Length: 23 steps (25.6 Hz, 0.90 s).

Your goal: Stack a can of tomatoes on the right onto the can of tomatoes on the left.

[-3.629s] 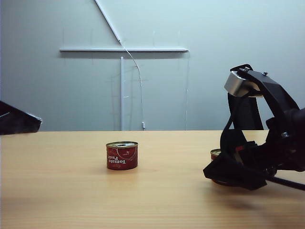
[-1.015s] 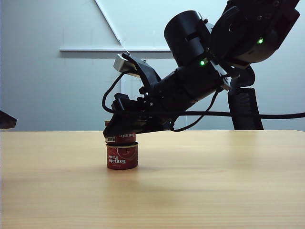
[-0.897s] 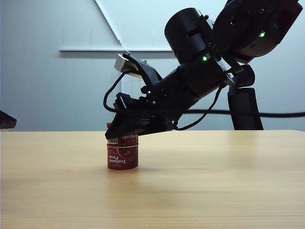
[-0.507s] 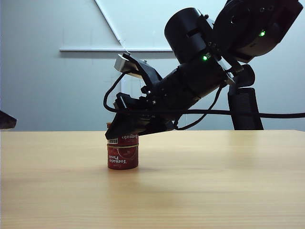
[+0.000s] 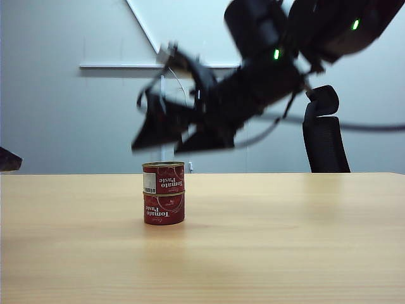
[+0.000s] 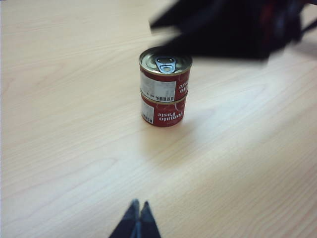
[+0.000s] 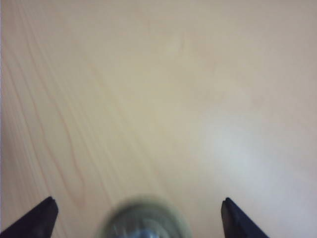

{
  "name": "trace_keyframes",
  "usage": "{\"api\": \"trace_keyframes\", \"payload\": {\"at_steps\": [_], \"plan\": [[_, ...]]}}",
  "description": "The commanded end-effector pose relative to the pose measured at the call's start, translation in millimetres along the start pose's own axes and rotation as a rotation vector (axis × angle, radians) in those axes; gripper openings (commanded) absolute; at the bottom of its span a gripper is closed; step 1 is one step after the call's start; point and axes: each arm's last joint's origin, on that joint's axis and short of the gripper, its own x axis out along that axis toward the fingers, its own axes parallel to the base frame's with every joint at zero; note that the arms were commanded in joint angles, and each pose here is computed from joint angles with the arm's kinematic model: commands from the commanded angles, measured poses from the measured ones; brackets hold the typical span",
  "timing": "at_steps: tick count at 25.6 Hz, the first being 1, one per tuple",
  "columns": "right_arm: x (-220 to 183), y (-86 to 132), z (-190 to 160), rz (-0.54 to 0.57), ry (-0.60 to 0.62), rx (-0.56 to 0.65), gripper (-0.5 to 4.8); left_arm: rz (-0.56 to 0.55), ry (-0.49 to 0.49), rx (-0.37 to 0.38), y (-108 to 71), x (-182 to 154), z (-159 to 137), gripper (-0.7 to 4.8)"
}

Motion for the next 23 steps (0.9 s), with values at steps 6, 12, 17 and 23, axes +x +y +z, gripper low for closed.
{"api": "trace_keyframes", "payload": {"at_steps": [6, 12, 17, 23], "plan": [[-75.4, 10.5, 75.1, -0.118, -0.313, 0.051, 4.79, 0.096, -0.063, -0.021, 10.5, -4.1, 5.6, -0.04], [-149.2, 25.2, 99.5, -0.165, -0.369, 0.041, -0.05, 0.322, -0.112, -0.064, 32.5, -12.9, 7.5, -0.04], [-187.4, 31.6, 98.8, -0.313, -0.343, 0.071, -0.09, 0.437, -0.155, -0.076, 42.1, -20.4, 9.3, -0.04], [-213.5, 36.8, 78.5, -0.440, -0.317, 0.099, -0.09, 0.525, -0.193, -0.081, 48.5, -27.0, 10.8, -0.04]]}}
